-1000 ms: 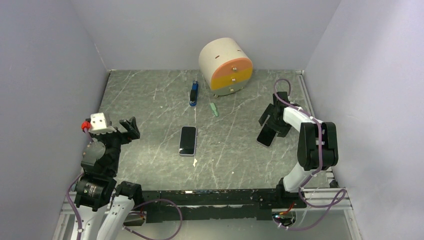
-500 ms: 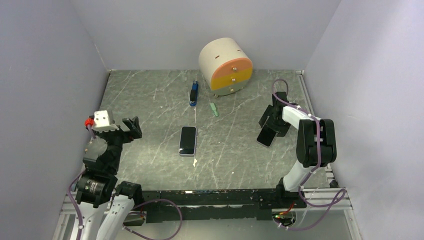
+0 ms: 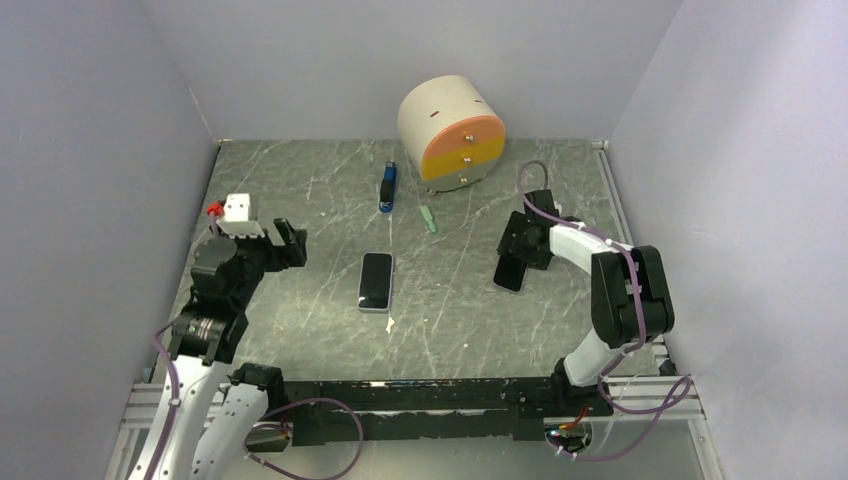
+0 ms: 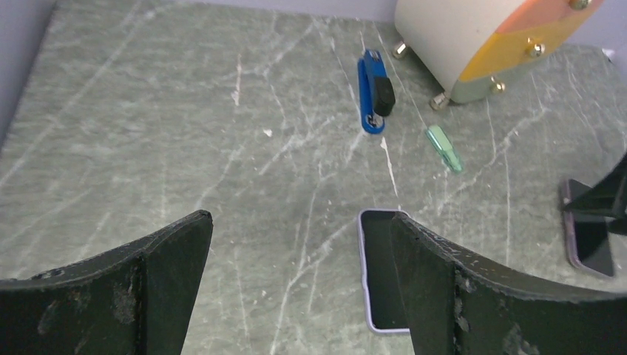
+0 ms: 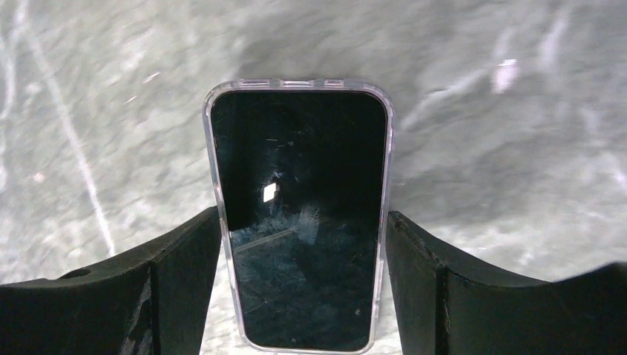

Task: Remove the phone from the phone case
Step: Pick up the phone at the center of the board.

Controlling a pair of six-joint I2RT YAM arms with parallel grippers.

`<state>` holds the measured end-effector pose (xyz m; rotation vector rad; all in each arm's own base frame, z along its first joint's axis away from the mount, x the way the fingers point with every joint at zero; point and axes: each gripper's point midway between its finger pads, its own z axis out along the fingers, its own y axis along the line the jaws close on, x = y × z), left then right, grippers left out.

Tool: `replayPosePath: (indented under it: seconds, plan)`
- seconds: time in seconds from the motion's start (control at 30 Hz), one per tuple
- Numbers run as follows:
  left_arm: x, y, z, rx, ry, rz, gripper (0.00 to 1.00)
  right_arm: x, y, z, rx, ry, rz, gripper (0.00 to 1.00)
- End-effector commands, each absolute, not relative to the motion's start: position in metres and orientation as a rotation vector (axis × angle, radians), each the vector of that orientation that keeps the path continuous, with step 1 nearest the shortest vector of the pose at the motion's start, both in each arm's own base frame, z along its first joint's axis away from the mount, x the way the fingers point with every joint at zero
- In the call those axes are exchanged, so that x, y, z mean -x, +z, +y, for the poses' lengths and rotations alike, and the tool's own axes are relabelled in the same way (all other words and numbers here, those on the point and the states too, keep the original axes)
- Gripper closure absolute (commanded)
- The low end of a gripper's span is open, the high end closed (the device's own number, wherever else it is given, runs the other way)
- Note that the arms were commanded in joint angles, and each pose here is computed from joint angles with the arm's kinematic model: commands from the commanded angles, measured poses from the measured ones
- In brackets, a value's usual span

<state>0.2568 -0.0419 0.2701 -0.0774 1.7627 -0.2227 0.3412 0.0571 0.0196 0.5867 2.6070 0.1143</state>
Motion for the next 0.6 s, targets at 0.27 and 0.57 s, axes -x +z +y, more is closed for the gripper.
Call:
replayPosePath:
  seconds: [0.27,0.57]
  plan:
    - [-0.299,0.245,-0.108,0.113,-0.62,2.014,0.06,-0.357,0.066,0.142,-0.197,0.585,2.418,1.0]
    - [-0.312,0.223,-0.162,0.102,-0.814,2.091,0.06,-0.343,0.091,0.196,0.097,0.828,2.274,1.0]
